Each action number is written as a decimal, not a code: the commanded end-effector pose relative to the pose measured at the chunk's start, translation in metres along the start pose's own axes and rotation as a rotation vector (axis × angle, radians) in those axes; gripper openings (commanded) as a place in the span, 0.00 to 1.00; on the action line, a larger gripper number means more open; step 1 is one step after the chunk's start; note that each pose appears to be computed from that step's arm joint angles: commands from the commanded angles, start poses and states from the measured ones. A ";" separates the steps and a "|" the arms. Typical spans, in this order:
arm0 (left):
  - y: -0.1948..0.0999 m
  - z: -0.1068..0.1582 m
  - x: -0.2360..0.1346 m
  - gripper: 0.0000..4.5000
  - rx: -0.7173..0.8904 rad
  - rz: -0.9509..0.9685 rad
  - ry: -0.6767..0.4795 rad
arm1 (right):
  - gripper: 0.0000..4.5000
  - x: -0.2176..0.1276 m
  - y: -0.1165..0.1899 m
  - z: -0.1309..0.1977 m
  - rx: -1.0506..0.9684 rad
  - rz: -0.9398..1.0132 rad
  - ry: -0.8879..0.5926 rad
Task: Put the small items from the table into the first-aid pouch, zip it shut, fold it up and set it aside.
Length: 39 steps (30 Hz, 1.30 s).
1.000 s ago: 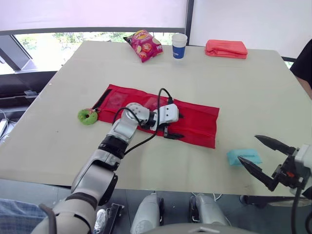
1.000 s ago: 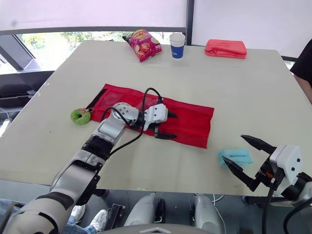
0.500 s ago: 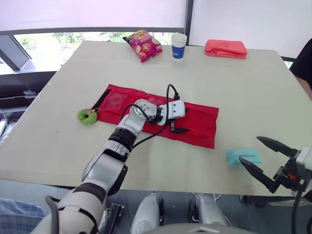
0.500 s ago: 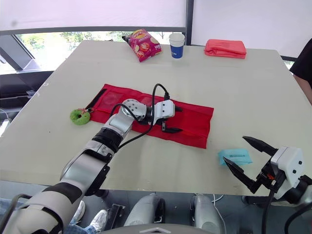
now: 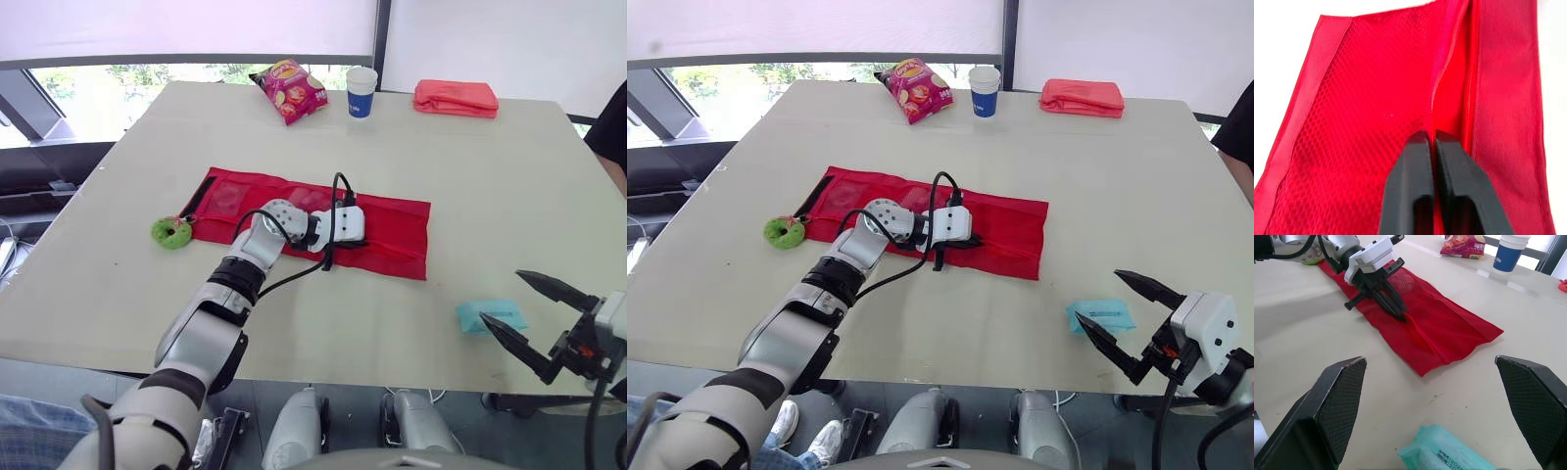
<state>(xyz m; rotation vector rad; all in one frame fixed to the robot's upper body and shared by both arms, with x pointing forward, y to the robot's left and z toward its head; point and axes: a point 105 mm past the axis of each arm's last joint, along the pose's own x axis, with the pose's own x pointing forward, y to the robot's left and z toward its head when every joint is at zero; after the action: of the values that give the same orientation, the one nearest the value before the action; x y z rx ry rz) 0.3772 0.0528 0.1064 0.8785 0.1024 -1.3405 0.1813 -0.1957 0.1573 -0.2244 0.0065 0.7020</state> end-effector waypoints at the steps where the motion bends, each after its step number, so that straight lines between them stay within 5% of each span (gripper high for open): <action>1: 0.006 0.022 0.000 0.02 0.030 0.039 -0.104 | 1.00 -0.005 -0.003 0.006 -0.041 -0.019 0.002; 7: 0.010 0.051 -0.007 0.02 0.048 0.112 -0.272 | 1.00 -0.024 -0.013 0.003 -0.064 -0.055 0.062; 23: 0.003 0.035 -0.006 0.02 0.018 0.138 -0.199 | 1.00 -0.056 -0.061 -0.006 -0.219 0.284 0.349; 39: 0.007 0.035 -0.006 0.02 0.012 0.164 -0.183 | 1.00 -0.005 -0.080 -0.059 -0.276 0.555 0.512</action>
<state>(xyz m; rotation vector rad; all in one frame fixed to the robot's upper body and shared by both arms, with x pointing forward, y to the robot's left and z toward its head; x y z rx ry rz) 0.3651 0.0386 0.1232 0.7344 -0.0651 -1.2770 0.2313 -0.2704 0.1160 -0.6561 0.4833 1.1681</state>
